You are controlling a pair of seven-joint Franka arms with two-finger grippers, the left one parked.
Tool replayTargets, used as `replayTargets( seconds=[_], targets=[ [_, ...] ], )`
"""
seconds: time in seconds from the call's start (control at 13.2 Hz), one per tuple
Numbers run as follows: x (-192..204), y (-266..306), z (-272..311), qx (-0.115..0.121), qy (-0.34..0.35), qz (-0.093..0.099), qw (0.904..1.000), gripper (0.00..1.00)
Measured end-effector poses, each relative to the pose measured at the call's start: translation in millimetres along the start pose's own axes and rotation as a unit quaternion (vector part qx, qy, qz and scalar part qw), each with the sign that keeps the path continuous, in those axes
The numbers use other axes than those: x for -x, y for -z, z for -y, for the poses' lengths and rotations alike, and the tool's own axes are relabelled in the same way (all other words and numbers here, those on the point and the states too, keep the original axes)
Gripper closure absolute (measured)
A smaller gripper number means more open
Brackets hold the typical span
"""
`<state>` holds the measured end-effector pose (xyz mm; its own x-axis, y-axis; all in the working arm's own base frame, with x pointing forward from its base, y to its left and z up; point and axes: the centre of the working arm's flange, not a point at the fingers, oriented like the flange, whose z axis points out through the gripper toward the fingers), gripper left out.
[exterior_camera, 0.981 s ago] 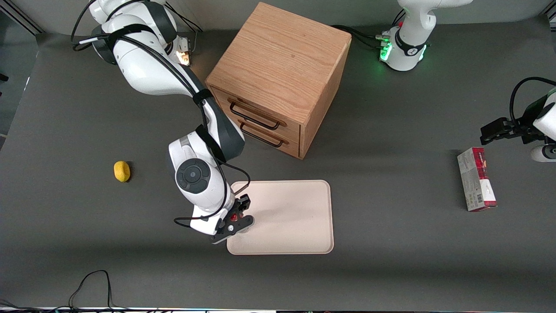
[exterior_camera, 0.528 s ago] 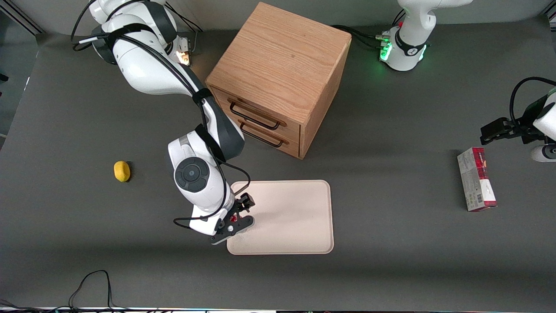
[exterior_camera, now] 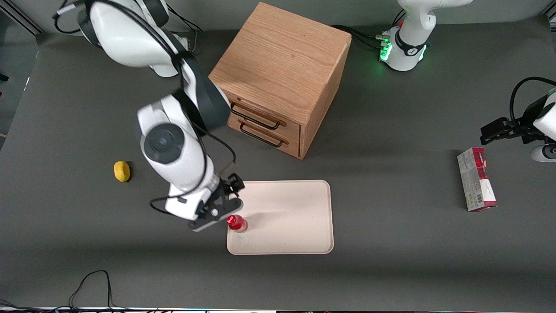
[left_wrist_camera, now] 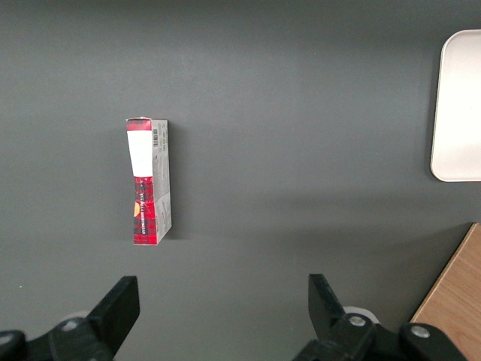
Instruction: Place coke bottle on tray
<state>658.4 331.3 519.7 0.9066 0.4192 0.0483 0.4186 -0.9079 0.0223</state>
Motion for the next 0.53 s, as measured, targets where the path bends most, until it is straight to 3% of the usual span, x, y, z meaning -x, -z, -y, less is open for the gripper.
replayTargets(
  seconds=[0.23, 0.53],
  targets=[
    [31.0, 53.7, -9.0, 0.004, -0.006, 0.024, 0.9997, 0.0],
    [63.0, 93.0, -47.5, 0.01, -0.036, 0.028, 0.9989, 0.0]
  ],
)
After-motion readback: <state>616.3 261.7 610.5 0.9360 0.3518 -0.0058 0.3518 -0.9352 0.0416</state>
